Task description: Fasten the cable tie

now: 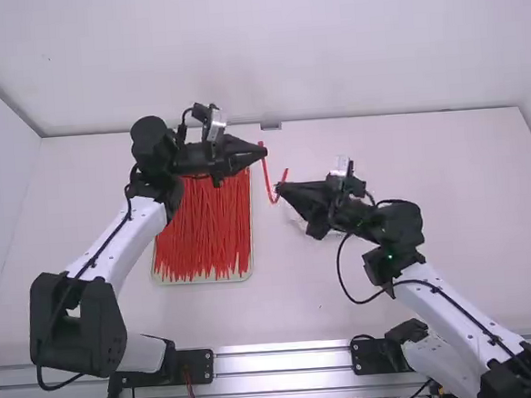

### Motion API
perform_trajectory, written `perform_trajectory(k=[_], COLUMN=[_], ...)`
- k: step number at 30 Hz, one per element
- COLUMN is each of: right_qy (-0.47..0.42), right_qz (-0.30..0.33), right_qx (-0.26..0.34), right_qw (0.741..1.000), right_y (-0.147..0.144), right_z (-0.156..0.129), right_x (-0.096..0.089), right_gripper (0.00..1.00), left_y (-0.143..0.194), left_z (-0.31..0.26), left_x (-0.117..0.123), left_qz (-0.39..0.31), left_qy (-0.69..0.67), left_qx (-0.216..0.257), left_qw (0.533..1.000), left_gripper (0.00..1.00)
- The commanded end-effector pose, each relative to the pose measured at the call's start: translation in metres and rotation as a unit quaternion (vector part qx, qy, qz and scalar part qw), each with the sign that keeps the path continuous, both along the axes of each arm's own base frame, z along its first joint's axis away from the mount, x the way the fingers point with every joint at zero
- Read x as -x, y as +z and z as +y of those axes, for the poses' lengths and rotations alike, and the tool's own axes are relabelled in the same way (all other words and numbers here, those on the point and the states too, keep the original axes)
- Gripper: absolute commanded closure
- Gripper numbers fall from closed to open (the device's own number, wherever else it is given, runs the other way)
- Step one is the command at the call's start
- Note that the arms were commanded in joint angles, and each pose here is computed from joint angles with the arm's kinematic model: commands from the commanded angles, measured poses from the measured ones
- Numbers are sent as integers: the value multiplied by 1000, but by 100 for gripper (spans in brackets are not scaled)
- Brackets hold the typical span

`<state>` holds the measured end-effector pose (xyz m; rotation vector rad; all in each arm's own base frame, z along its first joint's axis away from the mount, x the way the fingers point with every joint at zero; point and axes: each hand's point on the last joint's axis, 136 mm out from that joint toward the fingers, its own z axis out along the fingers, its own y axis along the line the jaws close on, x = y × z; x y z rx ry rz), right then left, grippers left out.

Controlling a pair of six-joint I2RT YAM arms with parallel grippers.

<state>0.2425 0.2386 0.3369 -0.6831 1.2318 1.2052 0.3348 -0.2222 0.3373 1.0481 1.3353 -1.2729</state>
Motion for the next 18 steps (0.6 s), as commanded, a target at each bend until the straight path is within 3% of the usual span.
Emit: perform_trajectory(k=[1, 10, 18], right_qy=[-1, 42, 69], right_qz=[43, 147, 186], right_qx=[-27, -25, -6], right_qw=[999, 988, 980], right_y=[13, -6, -20], right_z=[-2, 11, 24], right_x=[-5, 1, 12], right_gripper=[100, 100, 100], left_y=[0, -7, -13], left_z=[-5, -5, -5], left_x=[10, 10, 10], left_qz=[-52, -48, -18], left_qy=[-28, -28, -28], left_qx=[-6, -13, -17], left_qw=[998, 998, 999], left_gripper=[98, 98, 98])
